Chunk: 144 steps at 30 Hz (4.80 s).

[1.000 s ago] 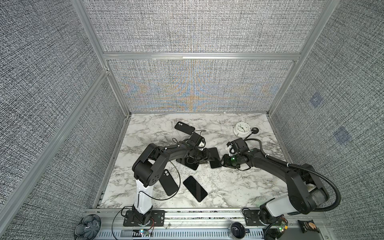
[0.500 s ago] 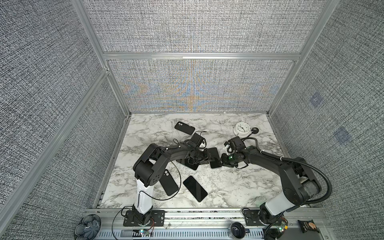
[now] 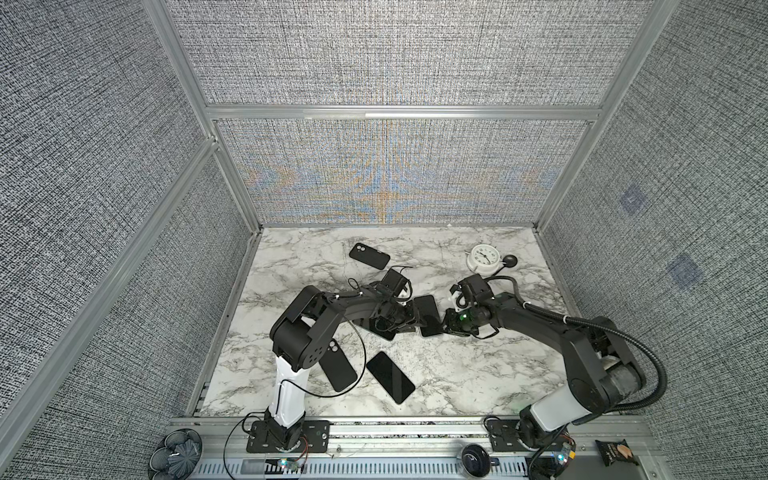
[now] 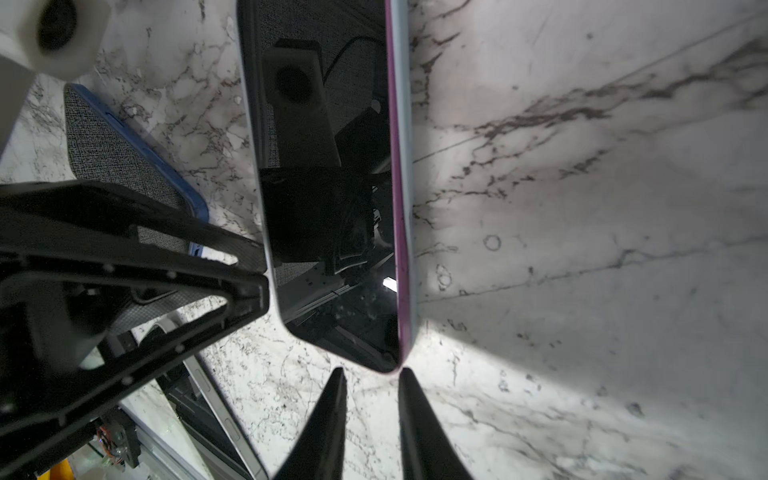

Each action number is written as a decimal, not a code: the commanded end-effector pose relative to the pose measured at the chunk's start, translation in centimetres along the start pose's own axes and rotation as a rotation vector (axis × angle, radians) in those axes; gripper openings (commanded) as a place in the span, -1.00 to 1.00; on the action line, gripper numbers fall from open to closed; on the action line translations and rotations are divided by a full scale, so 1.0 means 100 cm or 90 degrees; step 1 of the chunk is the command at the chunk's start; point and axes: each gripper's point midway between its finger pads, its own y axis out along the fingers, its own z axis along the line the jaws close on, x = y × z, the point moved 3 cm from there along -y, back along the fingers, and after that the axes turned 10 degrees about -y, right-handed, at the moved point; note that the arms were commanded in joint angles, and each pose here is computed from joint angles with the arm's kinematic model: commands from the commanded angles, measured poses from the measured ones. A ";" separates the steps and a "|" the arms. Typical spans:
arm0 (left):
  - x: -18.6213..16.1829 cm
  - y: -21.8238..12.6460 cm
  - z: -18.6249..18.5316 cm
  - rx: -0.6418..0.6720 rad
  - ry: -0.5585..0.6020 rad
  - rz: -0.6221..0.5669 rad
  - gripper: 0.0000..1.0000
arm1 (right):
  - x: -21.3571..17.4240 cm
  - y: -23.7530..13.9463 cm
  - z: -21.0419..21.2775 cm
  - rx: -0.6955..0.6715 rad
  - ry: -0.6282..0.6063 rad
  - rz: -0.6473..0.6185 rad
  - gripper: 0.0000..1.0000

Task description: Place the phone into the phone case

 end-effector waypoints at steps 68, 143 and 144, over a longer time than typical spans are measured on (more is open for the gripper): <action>-0.010 -0.010 0.001 0.035 0.052 0.009 -0.13 | 0.002 0.010 0.005 0.043 0.043 -0.004 -0.57; 0.000 -0.038 -0.004 -0.003 0.087 -0.052 -0.17 | -0.002 0.015 0.008 -0.063 0.018 0.025 -0.39; 0.000 -0.040 -0.005 -0.001 0.089 -0.055 -0.17 | -0.002 0.015 0.009 -0.063 0.017 0.024 -0.39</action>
